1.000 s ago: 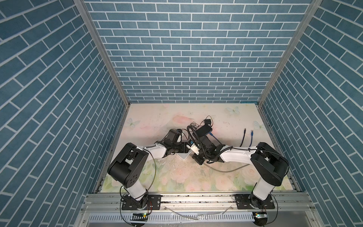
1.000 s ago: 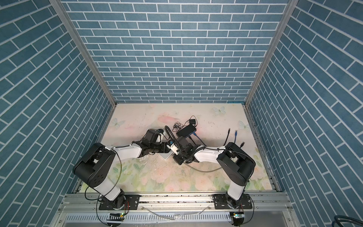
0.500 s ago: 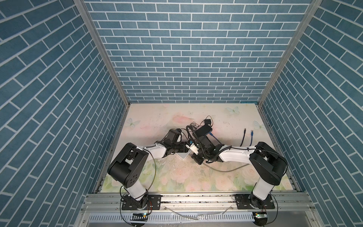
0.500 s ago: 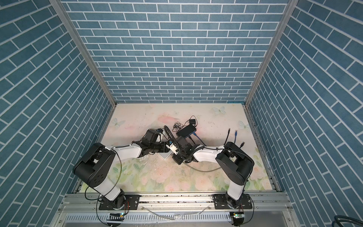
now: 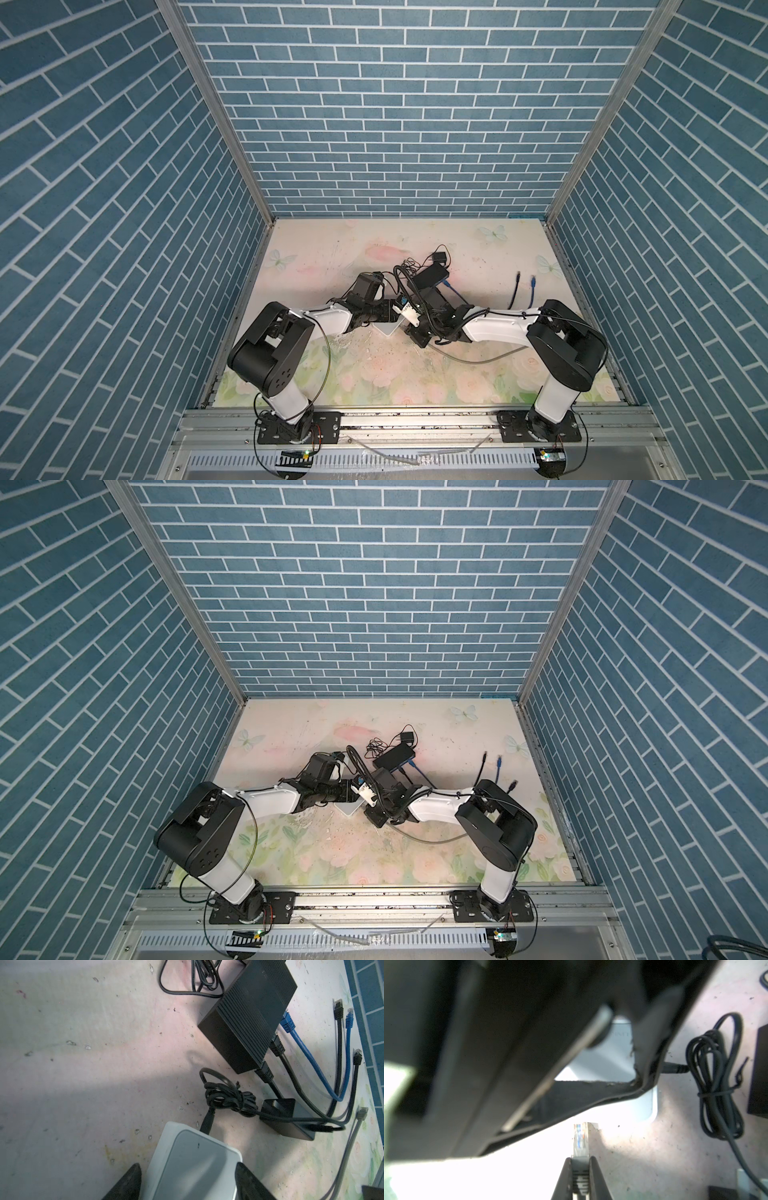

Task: Insert the plug into the switch port

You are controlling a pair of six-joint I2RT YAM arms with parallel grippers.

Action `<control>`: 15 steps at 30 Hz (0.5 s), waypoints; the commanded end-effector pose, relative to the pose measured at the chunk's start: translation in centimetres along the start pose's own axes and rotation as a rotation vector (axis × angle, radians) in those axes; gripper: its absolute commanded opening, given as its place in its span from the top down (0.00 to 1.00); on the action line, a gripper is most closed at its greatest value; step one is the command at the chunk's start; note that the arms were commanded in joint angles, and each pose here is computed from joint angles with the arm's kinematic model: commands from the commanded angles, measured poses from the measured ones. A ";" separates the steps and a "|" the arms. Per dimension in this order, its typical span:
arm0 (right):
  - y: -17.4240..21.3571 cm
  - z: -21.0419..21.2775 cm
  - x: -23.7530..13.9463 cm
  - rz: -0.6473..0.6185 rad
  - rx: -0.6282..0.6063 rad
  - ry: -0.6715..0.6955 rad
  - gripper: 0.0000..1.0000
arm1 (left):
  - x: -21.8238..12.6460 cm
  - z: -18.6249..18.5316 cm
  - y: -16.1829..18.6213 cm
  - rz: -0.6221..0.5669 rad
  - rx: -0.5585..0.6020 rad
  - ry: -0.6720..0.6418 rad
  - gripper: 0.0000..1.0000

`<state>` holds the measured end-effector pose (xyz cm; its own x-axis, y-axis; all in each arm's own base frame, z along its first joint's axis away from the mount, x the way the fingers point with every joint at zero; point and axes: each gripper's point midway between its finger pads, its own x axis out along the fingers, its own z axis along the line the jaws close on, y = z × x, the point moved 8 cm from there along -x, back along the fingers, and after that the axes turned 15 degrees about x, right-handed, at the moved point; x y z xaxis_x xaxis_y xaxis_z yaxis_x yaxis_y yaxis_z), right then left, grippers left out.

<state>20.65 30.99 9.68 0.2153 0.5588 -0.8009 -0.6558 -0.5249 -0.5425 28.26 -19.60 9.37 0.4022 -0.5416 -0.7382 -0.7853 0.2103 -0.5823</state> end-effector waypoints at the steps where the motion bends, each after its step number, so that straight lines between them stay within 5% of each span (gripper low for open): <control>1: 0.5 0.4 1.0 0.047 -0.049 0.003 1.00 | 1.1 0.0 3.7 0.166 -0.016 0.014 0.27; 15: 0.8 0.9 1.4 0.044 -0.102 0.040 1.00 | 1.2 -0.1 4.0 0.175 -0.014 0.015 0.27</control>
<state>20.46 31.16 9.61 0.2351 0.5458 -0.8042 -0.6325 -0.5424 -0.5530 28.34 -19.60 9.35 0.4071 -0.5398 -0.7368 -0.7811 0.2125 -0.5872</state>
